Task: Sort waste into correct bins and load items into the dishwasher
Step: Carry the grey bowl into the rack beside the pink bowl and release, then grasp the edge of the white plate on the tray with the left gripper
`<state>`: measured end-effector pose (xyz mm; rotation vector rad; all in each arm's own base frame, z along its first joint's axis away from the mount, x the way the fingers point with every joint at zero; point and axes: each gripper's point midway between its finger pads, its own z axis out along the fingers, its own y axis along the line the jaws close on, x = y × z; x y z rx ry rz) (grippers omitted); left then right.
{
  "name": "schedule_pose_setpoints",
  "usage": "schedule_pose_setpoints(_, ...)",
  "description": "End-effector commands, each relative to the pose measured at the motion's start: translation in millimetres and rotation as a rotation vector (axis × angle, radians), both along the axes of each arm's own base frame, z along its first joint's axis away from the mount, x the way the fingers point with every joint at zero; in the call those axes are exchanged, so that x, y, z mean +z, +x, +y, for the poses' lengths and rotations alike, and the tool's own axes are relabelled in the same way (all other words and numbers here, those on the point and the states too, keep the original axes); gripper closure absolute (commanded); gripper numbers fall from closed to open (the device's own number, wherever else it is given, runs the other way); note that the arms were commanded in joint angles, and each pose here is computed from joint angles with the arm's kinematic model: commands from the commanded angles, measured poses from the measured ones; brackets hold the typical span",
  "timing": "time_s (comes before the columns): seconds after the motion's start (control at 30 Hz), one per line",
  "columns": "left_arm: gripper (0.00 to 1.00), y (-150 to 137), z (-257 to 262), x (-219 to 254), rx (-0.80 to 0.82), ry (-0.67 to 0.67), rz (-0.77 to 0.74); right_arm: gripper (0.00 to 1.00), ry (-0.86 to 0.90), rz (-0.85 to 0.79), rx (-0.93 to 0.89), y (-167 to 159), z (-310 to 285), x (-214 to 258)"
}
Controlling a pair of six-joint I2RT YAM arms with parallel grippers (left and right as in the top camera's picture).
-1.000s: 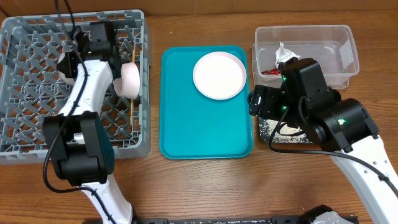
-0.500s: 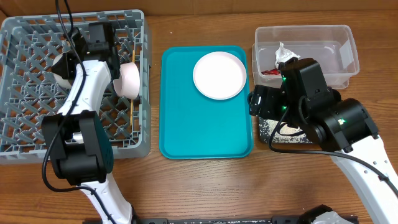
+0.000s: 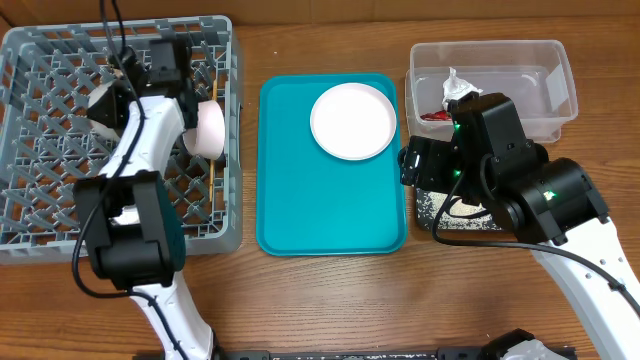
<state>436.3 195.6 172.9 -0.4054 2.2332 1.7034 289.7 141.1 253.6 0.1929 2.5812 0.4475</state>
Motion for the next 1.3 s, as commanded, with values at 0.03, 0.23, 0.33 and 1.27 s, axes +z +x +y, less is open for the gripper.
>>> schedule_pose_setpoints(0.03,0.86,9.1,-15.7,-18.3,-0.046,-0.010,0.062,0.13,0.005,-0.019,-0.008,2.5,-0.7,6.3)
schedule_pose_setpoints(0.23,0.68,14.2,-33.0,-2.9,-0.072,0.022,0.028,0.13,0.003,-0.020,-0.005,2.5,-0.7,6.3)
schedule_pose_setpoints(0.33,0.46,13.7,-37.9,11.9,-0.078,0.020,-0.026,0.13,0.004,-0.020,-0.005,2.5,-0.7,6.3)
schedule_pose_setpoints(1.27,0.21,-17.8,-325.9,28.4,-0.754,-1.426,-0.129,0.14,0.005,-0.022,-0.006,3.1,-0.4,6.8)
